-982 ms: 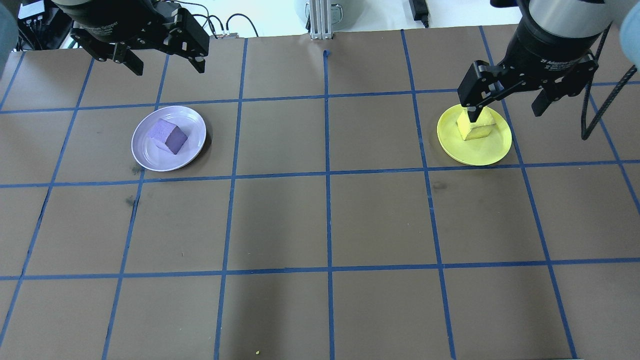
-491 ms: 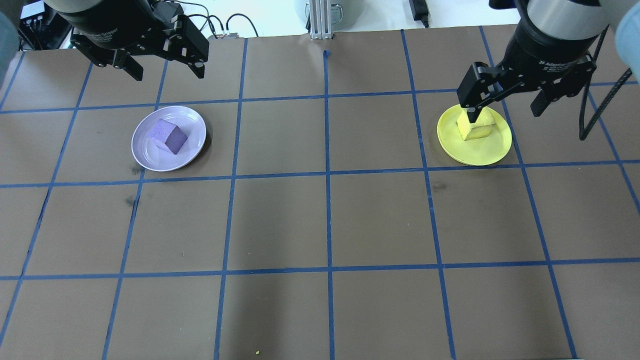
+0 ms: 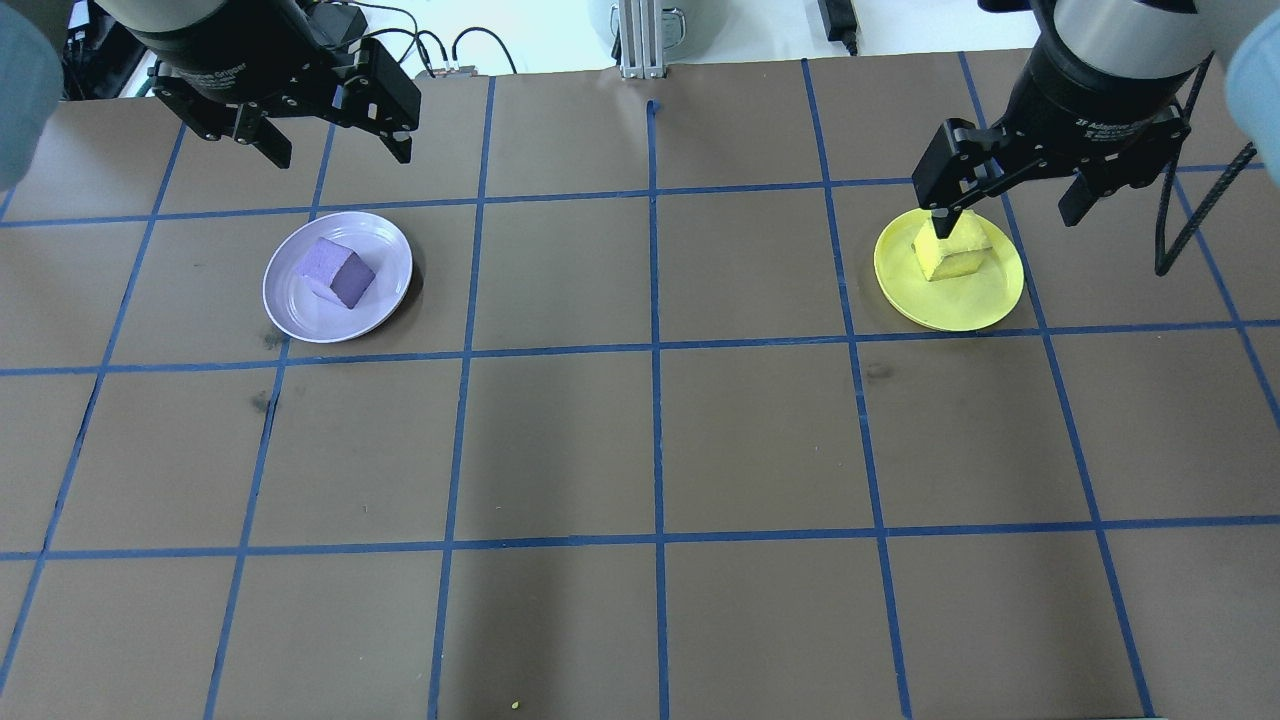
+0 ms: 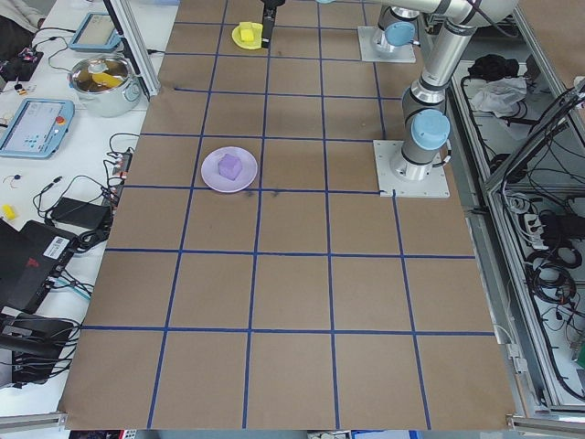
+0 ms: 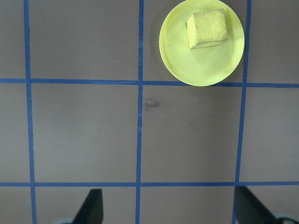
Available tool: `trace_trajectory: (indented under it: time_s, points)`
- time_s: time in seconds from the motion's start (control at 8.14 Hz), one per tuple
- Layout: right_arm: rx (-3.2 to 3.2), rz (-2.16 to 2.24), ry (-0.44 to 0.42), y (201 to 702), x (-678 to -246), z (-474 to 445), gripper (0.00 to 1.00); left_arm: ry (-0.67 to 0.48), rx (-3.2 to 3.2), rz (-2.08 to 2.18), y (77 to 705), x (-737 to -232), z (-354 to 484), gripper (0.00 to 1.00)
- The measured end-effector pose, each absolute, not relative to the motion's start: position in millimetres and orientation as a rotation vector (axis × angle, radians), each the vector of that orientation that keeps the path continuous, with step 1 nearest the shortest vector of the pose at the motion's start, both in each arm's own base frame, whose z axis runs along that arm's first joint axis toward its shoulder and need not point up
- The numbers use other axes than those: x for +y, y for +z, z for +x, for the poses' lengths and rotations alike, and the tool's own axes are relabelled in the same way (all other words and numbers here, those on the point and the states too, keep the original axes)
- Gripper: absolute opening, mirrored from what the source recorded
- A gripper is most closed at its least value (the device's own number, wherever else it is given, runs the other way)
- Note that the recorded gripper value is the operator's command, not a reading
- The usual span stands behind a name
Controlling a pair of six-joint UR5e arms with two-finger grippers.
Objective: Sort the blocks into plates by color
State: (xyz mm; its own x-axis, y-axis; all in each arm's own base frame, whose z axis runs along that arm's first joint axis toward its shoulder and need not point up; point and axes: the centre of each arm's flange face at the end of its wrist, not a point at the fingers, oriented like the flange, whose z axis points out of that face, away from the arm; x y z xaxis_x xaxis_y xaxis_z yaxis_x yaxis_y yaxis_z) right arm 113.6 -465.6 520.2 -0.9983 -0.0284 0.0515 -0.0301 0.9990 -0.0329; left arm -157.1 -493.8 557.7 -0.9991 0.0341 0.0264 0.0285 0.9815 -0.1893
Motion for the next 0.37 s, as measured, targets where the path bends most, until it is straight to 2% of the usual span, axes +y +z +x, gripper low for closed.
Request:
trace_trajectory:
  time_s: [0.37]
  points:
    - [-3.091,0.043,0.064,521.8,-465.6,113.8,1.0,0.234,-3.104,-0.045,537.9,-509.0,-156.5,1.0]
